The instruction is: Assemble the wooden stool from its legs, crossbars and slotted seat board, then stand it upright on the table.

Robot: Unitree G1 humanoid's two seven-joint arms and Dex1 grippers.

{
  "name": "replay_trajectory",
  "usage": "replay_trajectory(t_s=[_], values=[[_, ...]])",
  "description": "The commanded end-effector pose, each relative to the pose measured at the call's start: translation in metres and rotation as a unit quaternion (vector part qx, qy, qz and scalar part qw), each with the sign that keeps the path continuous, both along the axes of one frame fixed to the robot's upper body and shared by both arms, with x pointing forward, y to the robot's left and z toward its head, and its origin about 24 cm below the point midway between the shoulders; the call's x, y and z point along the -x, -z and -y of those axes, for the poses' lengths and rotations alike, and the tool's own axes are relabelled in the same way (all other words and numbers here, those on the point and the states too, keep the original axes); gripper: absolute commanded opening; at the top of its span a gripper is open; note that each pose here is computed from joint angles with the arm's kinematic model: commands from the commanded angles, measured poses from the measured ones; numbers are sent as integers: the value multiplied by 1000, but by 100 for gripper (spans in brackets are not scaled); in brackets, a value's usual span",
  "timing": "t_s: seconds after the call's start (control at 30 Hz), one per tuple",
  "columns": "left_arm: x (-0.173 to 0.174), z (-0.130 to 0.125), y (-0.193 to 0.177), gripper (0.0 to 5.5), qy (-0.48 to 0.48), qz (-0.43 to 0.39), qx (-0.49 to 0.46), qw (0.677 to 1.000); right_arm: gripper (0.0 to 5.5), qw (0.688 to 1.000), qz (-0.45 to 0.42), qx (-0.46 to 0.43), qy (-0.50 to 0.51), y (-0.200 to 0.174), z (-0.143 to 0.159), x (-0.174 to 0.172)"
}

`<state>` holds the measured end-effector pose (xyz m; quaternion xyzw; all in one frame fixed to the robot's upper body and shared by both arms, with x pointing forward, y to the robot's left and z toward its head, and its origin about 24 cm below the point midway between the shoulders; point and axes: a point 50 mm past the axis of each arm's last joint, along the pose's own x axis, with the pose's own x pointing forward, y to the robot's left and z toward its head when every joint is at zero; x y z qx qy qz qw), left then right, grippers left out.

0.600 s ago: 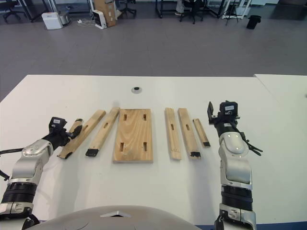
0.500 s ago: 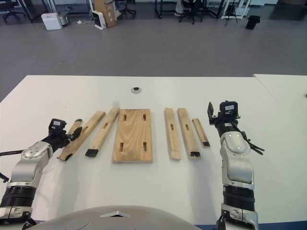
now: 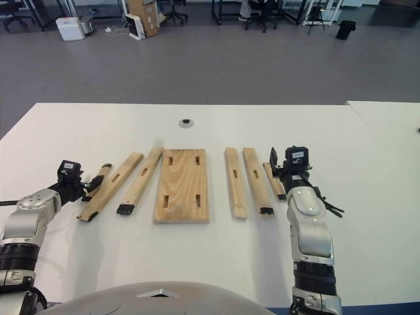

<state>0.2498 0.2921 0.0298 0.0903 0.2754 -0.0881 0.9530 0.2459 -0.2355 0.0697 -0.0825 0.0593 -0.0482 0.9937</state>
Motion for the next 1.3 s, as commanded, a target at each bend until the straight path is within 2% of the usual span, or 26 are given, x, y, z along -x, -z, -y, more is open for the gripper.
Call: replay_trajectory(t_s=[0.03, 0.17, 0.4, 0.73, 1.1, 1.2, 1.3], values=[[-1, -8, 1, 374, 28, -29, -35, 999, 292, 1000, 3, -10, 11, 1, -3, 5], [-5, -8, -2, 374, 42, -22, -44, 998, 292, 1000, 2, -11, 16, 3, -4, 6], [-20, 1, -21, 374, 60, 39, -28, 997, 292, 1000, -2, -20, 18, 9, -10, 8], [-4, -10, -2, 374, 78, -28, -65, 994, 292, 1000, -2, -19, 17, 8, -9, 7], [-2, -18, 4, 202, 82, -41, -75, 993, 292, 1000, 5, -21, 22, 7, -12, 2], [-20, -2, -6, 143, 85, 18, -46, 995, 292, 1000, 10, -20, 21, 3, -12, -1], [-40, 14, -27, 129, 98, 98, -30, 990, 292, 999, 28, -37, 14, -7, -14, -8]])
